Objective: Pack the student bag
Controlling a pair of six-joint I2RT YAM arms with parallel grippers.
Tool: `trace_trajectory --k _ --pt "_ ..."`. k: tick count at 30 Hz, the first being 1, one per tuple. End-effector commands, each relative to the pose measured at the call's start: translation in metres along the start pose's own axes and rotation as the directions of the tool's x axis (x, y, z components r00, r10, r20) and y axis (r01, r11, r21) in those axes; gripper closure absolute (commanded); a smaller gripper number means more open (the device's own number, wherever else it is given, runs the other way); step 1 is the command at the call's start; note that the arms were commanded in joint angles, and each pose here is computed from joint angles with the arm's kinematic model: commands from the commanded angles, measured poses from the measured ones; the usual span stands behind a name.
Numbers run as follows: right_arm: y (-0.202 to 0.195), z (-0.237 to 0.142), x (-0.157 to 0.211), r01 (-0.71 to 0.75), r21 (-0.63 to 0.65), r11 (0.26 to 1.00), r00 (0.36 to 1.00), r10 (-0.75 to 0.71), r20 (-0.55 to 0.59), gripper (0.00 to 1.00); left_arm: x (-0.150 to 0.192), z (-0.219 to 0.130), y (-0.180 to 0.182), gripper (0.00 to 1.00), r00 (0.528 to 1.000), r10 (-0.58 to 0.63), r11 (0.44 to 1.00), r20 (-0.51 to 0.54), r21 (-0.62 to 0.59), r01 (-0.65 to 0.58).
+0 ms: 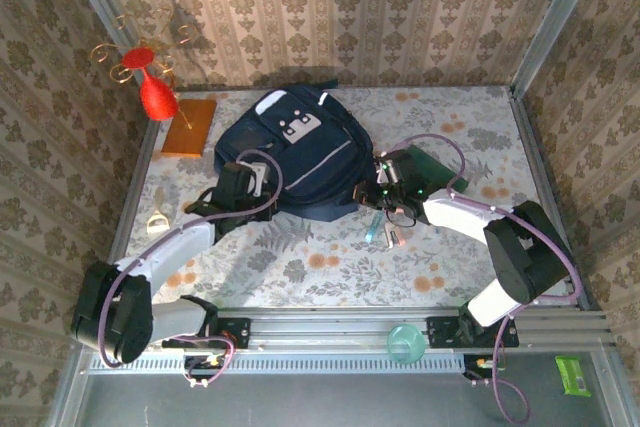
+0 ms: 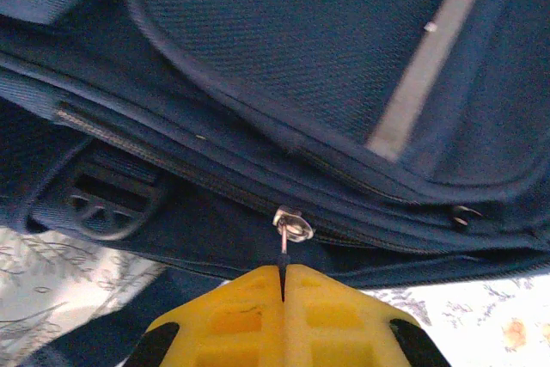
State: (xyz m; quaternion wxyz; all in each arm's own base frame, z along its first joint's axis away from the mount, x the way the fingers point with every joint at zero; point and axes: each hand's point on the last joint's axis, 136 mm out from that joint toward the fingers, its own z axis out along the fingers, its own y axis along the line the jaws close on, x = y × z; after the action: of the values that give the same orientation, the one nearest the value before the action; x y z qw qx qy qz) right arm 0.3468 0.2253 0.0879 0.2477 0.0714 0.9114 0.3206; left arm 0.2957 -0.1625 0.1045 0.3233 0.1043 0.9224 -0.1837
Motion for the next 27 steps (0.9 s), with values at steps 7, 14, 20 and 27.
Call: trace_trajectory --k 7,14,20,27 --pt "-0.005 -0.015 -0.017 0.029 0.022 0.999 0.999 -0.03 0.043 1.0 -0.035 -0.008 0.038 1.0 0.998 -0.021 0.995 0.059 -0.1 0.027" --pt "-0.006 -0.016 -0.019 0.039 0.031 0.999 0.999 -0.04 0.036 1.0 -0.046 -0.002 0.061 1.0 0.997 -0.043 0.987 0.065 -0.153 0.052" --pt "-0.004 -0.014 -0.018 0.037 0.019 0.999 0.999 -0.037 0.027 1.0 -0.049 0.006 0.074 1.0 0.996 -0.062 0.981 0.061 -0.18 0.072" --pt "-0.004 -0.013 -0.013 0.028 0.001 1.0 0.999 -0.028 0.018 1.0 -0.047 0.011 0.084 1.0 0.997 -0.062 0.975 0.045 -0.211 0.07"
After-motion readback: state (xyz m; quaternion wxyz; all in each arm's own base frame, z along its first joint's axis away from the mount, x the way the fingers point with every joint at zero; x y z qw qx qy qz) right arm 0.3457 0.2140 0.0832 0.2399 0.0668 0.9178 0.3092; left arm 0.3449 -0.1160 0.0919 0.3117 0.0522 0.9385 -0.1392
